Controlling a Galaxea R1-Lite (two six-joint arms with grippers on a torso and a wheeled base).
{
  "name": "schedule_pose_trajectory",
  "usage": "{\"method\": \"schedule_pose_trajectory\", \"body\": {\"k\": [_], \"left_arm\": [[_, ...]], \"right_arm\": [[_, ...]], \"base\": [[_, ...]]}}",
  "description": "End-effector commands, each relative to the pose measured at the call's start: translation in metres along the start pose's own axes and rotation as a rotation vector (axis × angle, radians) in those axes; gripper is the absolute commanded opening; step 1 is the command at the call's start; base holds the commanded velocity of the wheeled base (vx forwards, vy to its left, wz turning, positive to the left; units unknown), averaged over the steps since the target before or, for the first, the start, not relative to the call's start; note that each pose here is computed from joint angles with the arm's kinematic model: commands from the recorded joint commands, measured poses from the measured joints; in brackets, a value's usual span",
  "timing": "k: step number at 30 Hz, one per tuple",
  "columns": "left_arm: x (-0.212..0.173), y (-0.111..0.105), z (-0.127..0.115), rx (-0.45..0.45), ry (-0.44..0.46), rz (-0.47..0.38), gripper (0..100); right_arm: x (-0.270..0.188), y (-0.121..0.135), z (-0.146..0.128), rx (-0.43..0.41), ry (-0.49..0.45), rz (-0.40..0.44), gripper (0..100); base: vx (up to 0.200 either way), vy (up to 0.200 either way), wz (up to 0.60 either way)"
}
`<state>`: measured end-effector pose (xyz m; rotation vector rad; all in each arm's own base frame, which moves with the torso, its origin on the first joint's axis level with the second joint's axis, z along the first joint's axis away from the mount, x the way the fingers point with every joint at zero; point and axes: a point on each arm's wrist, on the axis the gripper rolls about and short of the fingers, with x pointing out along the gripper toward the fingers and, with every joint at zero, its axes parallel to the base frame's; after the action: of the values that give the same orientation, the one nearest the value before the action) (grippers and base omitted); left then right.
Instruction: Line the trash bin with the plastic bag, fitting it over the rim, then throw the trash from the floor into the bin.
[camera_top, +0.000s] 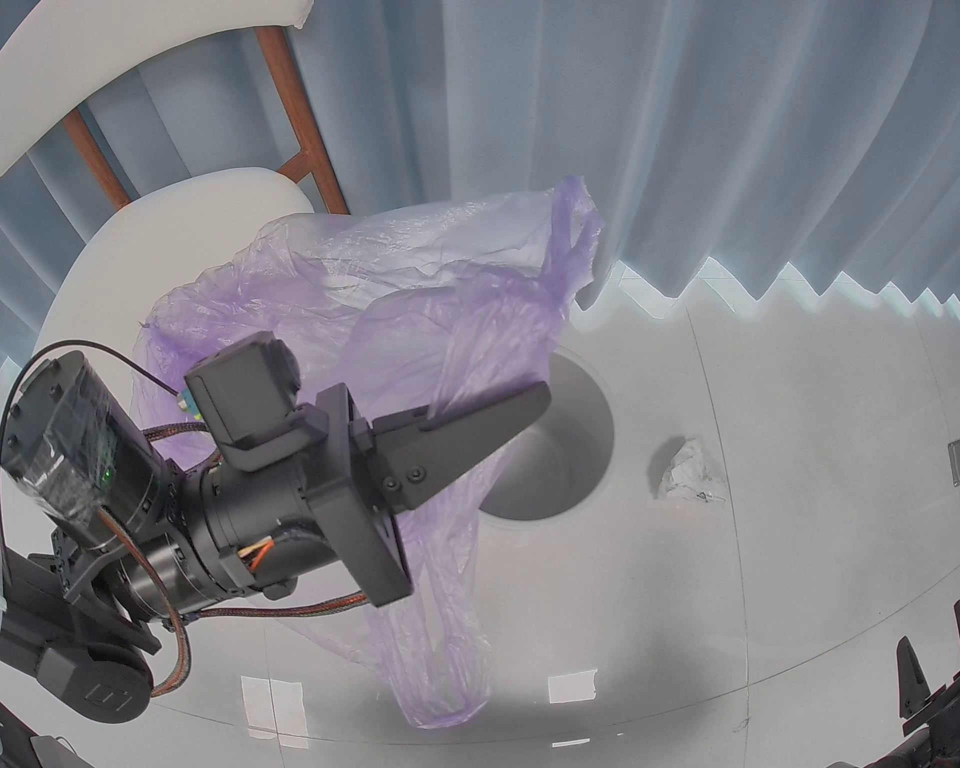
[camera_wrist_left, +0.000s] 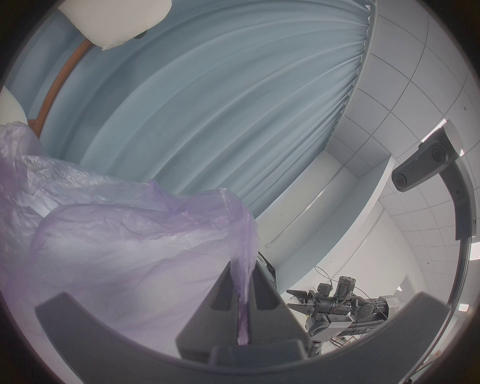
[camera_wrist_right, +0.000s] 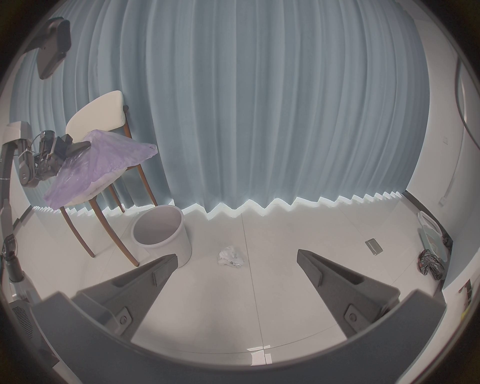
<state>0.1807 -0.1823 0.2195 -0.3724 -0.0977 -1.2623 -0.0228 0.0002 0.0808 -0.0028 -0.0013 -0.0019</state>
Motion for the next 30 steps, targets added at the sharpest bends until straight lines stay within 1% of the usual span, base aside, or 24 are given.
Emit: {"method": "schedule_pose_trajectory", "body": {"k": [1, 5, 12, 19, 22, 25, 28, 29, 30], "left_arm": [[0.003, 0.001, -0.007, -0.012, 0.016, -0.006, 0], [0.004, -0.002, -0.011, -0.018, 0.025, -0.019, 0], [0.005, -0.018, -0.022, -0.035, 0.041, -0.082, 0], [0.006, -0.023, -0.022, -0.037, 0.035, -0.108, 0], [0.007, -0.027, -0.021, -0.031, 0.022, -0.148, 0], [0.008, -0.033, -0.019, -0.016, 0.007, -0.238, 0], [0.014, -0.035, -0.020, -0.031, 0.018, -0.298, 0], [0.015, -0.035, -0.019, -0.033, 0.018, -0.305, 0], [0.022, -0.034, -0.018, -0.042, 0.016, -0.332, 0]], "right_arm": [[0.000, 0.000, -0.005, 0.000, 0.003, 0.000, 100], [0.000, 0.000, -0.005, 0.000, 0.001, 0.000, 100], [0.000, 0.000, -0.005, 0.000, 0.003, 0.000, 100], [0.000, 0.000, -0.005, 0.000, 0.001, 0.000, 100], [0.000, 0.000, -0.005, 0.000, 0.003, 0.000, 100], [0.000, 0.000, -0.005, 0.000, 0.001, 0.000, 100], [0.000, 0.000, -0.005, 0.000, 0.003, 0.000, 100], [0.000, 0.000, -0.005, 0.000, 0.001, 0.000, 100], [0.000, 0.000, -0.005, 0.000, 0.000, 0.000, 100]], "base": [[0.000, 0.000, 0.00], [0.000, 0.000, 0.00], [0.000, 0.000, 0.00], [0.000, 0.000, 0.00], [0.000, 0.000, 0.00], [0.000, 0.000, 0.00], [0.000, 0.000, 0.00], [0.000, 0.000, 0.00], [0.000, 0.000, 0.00]]}}
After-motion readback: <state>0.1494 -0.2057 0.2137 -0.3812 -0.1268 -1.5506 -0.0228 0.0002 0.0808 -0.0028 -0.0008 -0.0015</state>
